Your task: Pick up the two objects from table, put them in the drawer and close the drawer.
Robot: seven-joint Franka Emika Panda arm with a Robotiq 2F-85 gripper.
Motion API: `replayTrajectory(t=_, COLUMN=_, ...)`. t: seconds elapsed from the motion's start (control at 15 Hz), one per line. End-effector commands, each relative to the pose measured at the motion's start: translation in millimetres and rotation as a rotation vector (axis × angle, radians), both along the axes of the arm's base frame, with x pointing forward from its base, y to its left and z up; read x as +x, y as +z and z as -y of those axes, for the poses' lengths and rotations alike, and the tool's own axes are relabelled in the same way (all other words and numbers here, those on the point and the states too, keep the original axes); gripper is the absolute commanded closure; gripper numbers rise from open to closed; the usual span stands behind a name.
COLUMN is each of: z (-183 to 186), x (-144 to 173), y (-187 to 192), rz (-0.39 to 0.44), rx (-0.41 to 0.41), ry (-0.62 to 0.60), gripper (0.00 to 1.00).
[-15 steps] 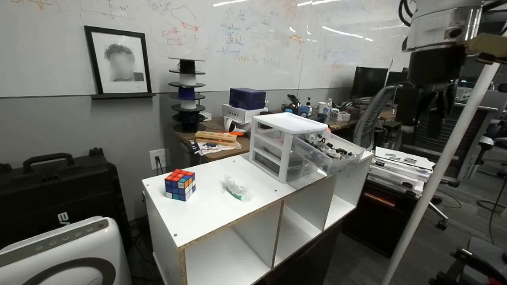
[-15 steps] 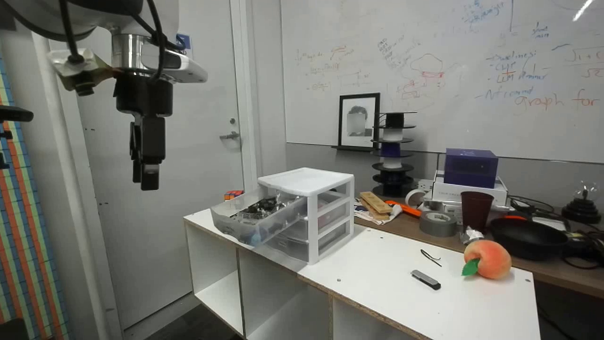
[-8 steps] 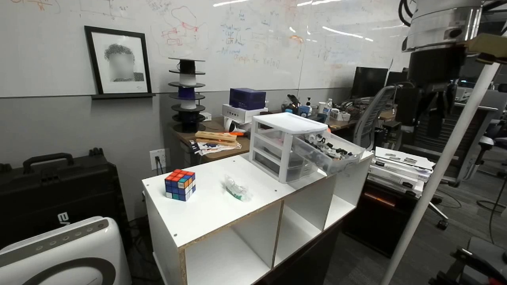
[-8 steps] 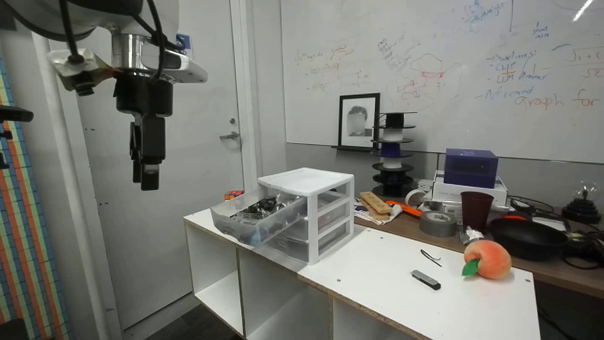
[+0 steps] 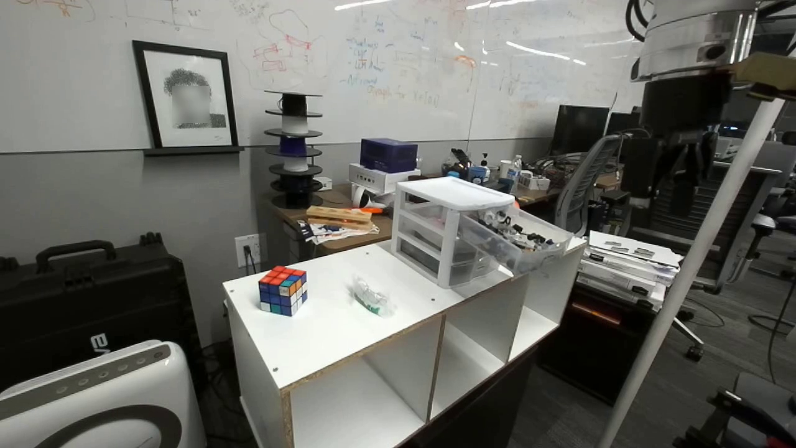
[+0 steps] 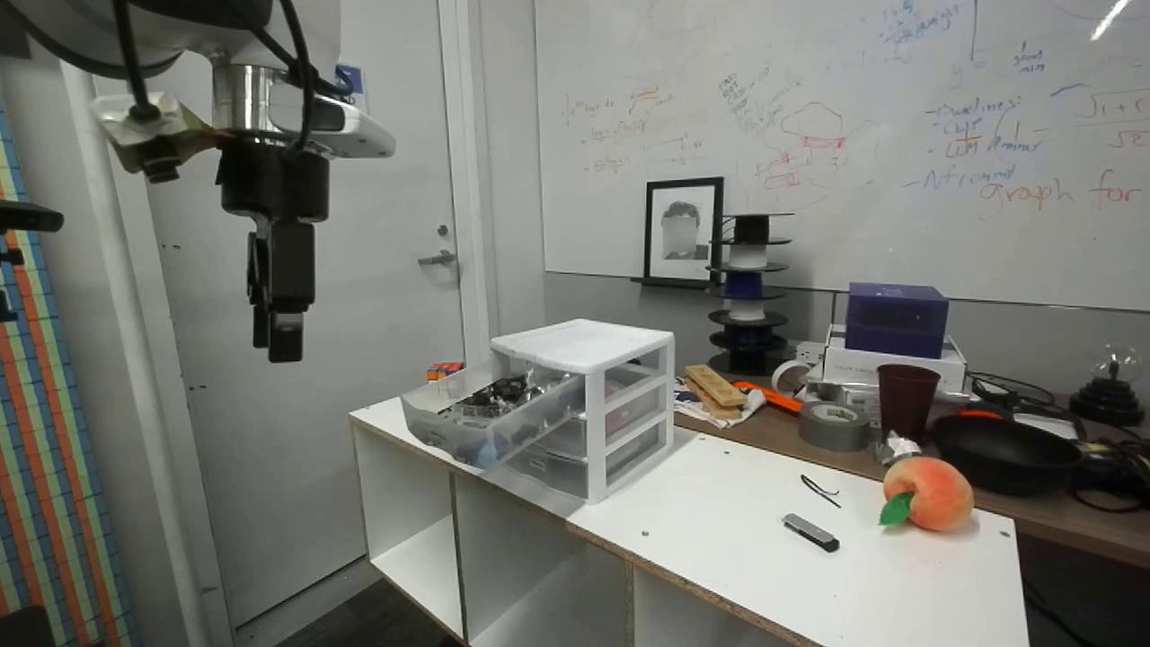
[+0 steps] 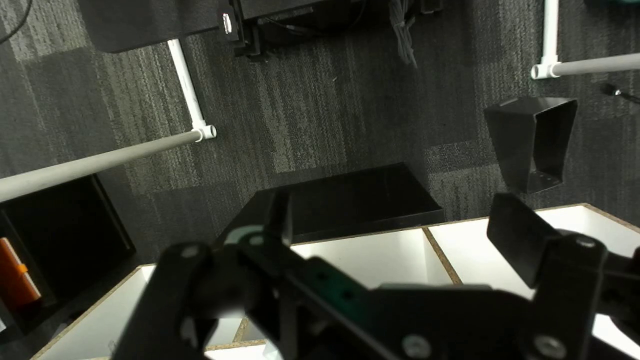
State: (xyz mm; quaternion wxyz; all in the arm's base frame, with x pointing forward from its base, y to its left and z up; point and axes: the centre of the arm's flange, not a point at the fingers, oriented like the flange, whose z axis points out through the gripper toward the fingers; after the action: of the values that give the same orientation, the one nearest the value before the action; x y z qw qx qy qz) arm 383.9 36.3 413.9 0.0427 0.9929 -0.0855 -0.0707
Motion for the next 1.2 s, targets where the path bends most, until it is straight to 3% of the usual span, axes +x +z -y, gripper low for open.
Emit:
replayTrajectory(t=0.0, z=0.0, x=0.0, y=0.0, rz=0.0, rx=0.0, ry=0.0, gripper=0.0)
replayTrajectory(t=0.27, z=-9.5, x=-10.2, y=0.0, rz=0.017, rx=-0.04, ry=0.008, gripper=0.0)
replayTrajectory(t=0.53, z=-70.6, x=-5.1, y=3.9, rz=0.055, rx=-0.097, ry=0.055, gripper=0.0)
replayTrajectory(t=0.67, z=-102.7, x=1.9, y=6.7, rz=0.125, rx=-0.119, ry=0.017, gripper=0.0)
replayTrajectory(t=1.0, z=-137.5, x=49.5, y=-3.9, rz=0.274, rx=-0.09, ry=-0.044, gripper=0.0)
replayTrajectory(t=1.13, z=-136.3, x=82.2, y=-15.7, rz=0.283, rx=-0.072, ry=-0.016, gripper=0.0)
